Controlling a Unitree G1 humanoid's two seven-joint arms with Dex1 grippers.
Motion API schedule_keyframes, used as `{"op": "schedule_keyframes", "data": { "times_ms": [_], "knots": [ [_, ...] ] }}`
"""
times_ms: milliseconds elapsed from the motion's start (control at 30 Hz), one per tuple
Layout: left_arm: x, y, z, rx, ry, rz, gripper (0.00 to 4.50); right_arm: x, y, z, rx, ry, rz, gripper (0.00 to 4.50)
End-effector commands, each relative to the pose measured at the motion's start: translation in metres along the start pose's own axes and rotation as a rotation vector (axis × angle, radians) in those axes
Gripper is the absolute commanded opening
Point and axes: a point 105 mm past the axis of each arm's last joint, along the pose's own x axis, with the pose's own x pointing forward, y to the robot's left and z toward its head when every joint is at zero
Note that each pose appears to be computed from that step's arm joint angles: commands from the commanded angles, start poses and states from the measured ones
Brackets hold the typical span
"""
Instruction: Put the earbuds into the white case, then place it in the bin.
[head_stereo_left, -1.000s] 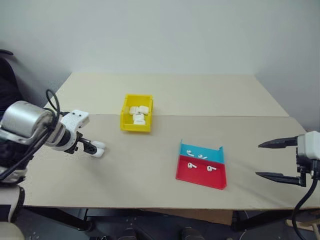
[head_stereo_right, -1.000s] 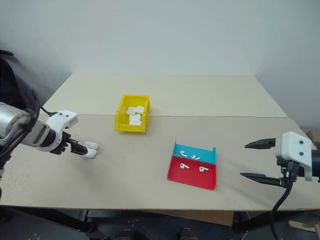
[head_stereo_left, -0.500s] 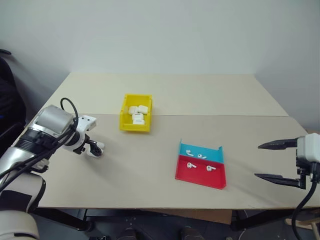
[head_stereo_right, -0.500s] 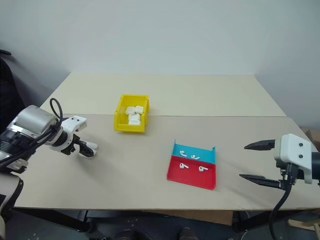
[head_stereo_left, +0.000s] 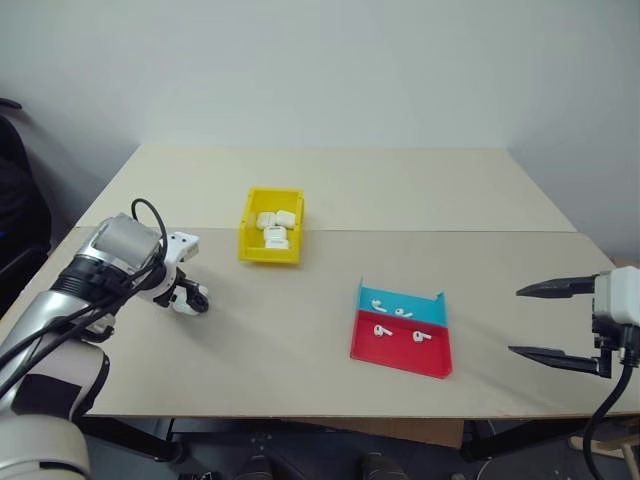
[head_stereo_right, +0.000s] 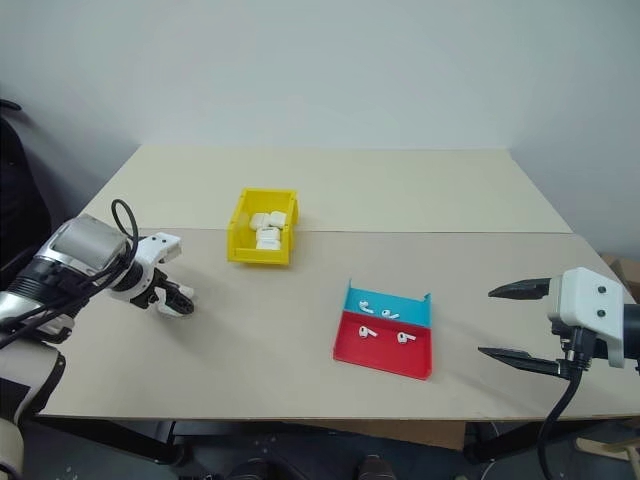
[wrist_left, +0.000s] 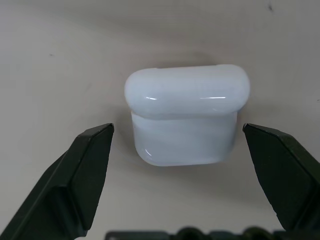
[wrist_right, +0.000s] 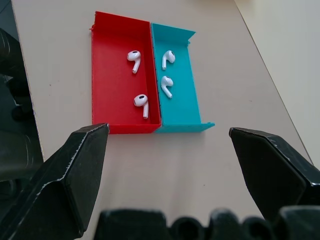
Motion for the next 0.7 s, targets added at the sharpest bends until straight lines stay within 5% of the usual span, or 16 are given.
{"op": "schedule_keyframes", "data": {
  "times_ms": [33, 267, 500, 700],
  "knots": [
    [-0.005, 0.002, 0.004, 0.021, -0.016, 0.014, 4.50, -0.006, -0.004, 0.004, -0.024, 0.003, -0.037, 4.47],
    [0.003, 0.006, 0.000, 0.018, 0.002, 0.018, 2.80, -0.006, -0.006, 0.004, -0.023, 0.006, -0.041, 4.50],
    [0.000, 0.008, 0.002, 0.061, -0.024, 0.029, 2.78, -0.007, -0.006, 0.004, -0.026, 0.011, -0.048, 4.50],
    [-0.048, -0.002, 0.028, 0.171, -0.259, 0.086, 2.78, -0.010, -0.010, 0.013, -0.063, 0.006, -0.068, 4.50]
  ]
}}
